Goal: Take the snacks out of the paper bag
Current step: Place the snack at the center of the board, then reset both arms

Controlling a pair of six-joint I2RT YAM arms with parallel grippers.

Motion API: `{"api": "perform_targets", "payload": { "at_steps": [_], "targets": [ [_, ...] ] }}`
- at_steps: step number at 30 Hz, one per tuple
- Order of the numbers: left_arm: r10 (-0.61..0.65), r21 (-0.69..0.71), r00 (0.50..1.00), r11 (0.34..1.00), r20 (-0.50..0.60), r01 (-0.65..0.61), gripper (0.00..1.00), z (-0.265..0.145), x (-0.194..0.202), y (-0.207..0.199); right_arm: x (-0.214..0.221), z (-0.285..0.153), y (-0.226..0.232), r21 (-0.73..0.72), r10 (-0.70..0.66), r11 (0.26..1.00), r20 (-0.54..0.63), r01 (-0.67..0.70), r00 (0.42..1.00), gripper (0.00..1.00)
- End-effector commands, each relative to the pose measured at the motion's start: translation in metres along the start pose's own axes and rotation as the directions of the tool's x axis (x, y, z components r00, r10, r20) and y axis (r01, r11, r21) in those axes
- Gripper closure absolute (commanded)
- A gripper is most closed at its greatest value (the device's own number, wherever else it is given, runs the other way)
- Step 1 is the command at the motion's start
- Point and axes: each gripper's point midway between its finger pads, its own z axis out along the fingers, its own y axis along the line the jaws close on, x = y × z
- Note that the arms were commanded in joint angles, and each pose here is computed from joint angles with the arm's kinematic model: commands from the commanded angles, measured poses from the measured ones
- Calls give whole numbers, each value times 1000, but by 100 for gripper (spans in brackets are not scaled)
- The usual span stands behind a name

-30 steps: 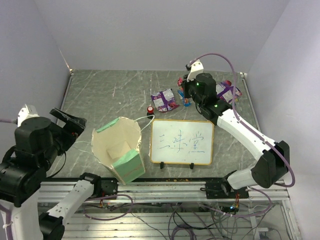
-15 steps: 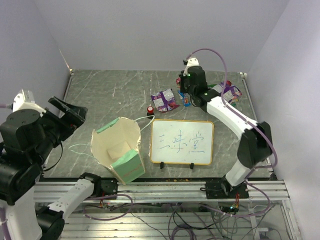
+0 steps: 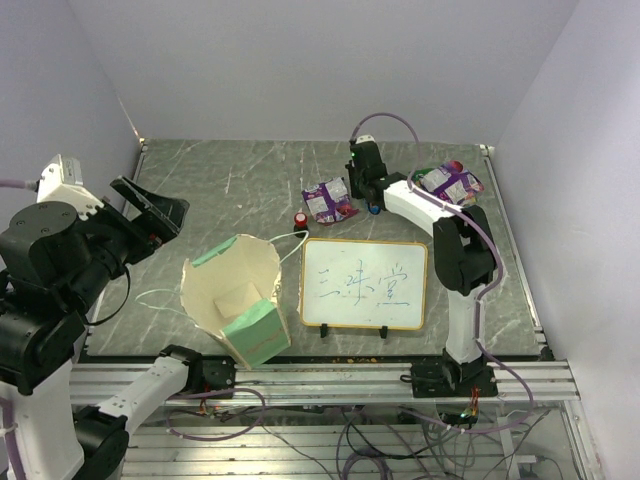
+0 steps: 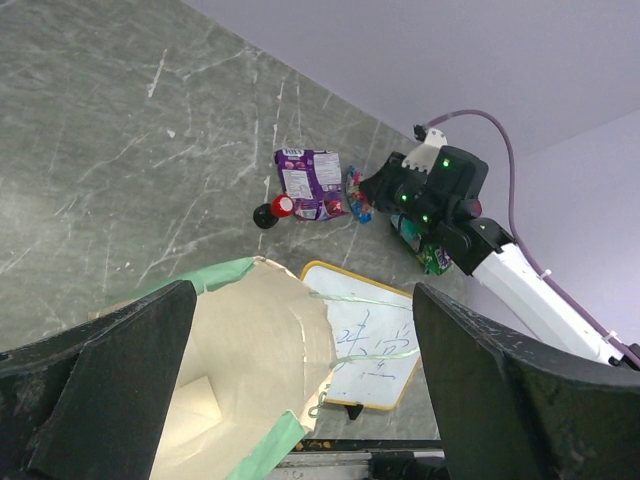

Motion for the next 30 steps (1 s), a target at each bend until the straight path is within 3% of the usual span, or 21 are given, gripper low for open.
{"api": "perform_targets", "payload": {
  "at_steps": [1, 3, 6, 11, 14, 18, 22, 26, 30],
  "targets": [
    [29, 88, 999, 996, 39, -32, 0, 4, -18, -26, -24, -23, -7, 6, 12, 1000, 18, -12, 1000, 11],
    [22, 83, 998, 996, 54, -27, 1, 5, -24, -28, -37, -47, -12, 20, 41, 999, 31, -41, 999, 0],
    [5, 77, 997, 997, 79, -11, 1, 7, -28, -27, -62, -100, -21, 40, 90, 995, 45, -92, 995, 0],
    [-27, 106, 995, 994, 93, 17, 1, 9, -30, -32, -84, -204, -28, -72, 123, 991, 96, -116, 988, 0],
    [-33, 134, 994, 991, 108, 18, 1, 7, -34, -38, -96, -272, -33, -174, 145, 979, 212, -109, 966, 0],
    [-33, 161, 993, 987, 111, 14, 1, 2, -38, -45, -119, -370, -41, -317, 216, 945, 404, -85, 889, 0],
    [-29, 175, 994, 985, 103, 11, 0, -3, -36, -46, -138, -460, -62, -404, 348, 907, 553, -122, 757, 0],
    [-43, 179, 992, 984, 119, 21, 0, -10, -38, -44, -142, -496, -82, -398, 418, 892, 550, -213, 723, 0],
    [-50, 189, 989, 982, 137, 24, 0, -15, -40, -44, -136, -505, -94, -368, 428, 895, 545, -254, 721, 0]
  ]
}}
